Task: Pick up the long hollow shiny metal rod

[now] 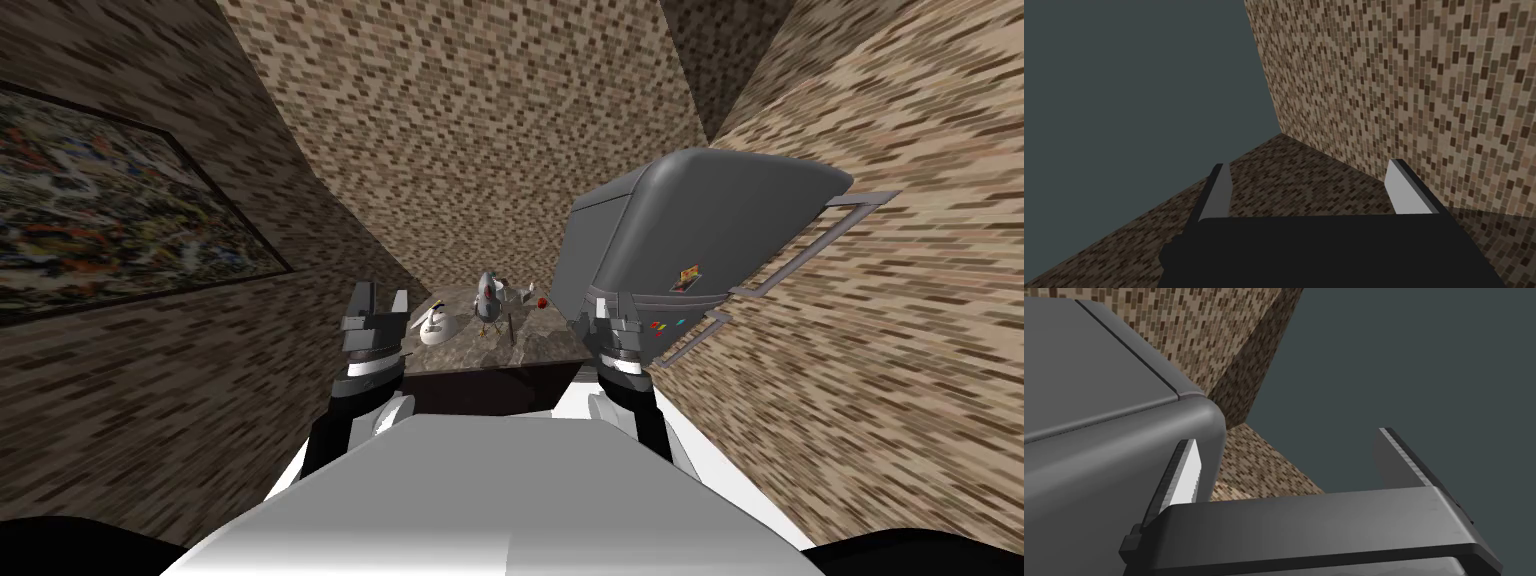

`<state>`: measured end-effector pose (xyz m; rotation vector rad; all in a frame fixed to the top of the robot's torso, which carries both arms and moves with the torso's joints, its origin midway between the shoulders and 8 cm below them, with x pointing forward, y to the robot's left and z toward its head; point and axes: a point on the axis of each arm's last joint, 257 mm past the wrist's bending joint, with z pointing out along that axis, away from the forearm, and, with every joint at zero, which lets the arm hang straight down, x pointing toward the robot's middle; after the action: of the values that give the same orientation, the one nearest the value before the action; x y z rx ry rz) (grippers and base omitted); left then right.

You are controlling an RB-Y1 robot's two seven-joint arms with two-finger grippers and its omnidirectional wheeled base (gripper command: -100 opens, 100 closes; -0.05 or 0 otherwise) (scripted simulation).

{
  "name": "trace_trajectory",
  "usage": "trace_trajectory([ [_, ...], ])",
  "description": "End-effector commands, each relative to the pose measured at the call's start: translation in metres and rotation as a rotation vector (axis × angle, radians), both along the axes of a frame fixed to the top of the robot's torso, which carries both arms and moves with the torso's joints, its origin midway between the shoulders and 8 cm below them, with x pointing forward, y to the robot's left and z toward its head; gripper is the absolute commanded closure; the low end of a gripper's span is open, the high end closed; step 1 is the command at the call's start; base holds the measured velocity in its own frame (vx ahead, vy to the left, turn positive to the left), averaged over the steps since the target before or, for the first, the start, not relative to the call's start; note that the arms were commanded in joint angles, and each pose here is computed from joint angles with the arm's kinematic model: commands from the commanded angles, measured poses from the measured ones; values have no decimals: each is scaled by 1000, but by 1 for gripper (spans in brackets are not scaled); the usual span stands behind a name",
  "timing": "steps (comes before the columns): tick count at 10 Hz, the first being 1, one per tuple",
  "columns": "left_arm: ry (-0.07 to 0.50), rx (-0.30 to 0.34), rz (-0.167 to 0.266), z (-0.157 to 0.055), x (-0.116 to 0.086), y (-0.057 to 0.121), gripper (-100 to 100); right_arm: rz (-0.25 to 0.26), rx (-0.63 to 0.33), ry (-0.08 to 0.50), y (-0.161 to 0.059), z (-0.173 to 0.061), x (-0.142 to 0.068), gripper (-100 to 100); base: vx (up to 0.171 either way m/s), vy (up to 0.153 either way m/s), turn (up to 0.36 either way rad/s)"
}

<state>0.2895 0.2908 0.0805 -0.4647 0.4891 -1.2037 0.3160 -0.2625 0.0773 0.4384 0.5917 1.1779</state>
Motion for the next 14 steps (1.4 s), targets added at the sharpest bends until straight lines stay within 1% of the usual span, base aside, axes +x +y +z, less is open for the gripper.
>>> trace_trajectory([
  [1,0,0,0,0,0,0,0,-23,-36,50,-7,-9,6,-100,-27,-21,107],
  [3,0,0,0,0,0,0,0,-69,-65,120,-22,-23,15,-100,-59,-67,141],
  [5,0,0,0,0,0,0,0,-135,-94,202,-45,-40,22,-100,-81,-82,168],
  [6,0,0,0,0,0,0,0,-137,-92,214,-46,-42,24,-100,-53,-52,59],
  [7,0,0,0,0,0,0,0,-177,-106,259,-60,-51,26,-100,-45,-38,160],
  [8,0,0,0,0,0,0,0,-178,-104,269,-61,-53,28,-100,-32,-30,64],
  [10,0,0,0,0,0,0,0,-266,-134,365,-93,-73,30,-100,-61,-51,184],
  [11,0,0,0,0,0,0,0,-269,-129,391,-95,-78,33,-100,-68,-65,119],
  [12,0,0,0,0,0,0,0,-315,-147,432,-112,-86,31,-100,-69,-52,214],
  [13,0,0,0,0,0,0,0,-318,-142,458,-114,-92,33,-100,-56,-37,86],
  [14,0,0,0,0,0,0,0,-364,-159,501,-132,-100,30,-100,-60,-32,195],
])
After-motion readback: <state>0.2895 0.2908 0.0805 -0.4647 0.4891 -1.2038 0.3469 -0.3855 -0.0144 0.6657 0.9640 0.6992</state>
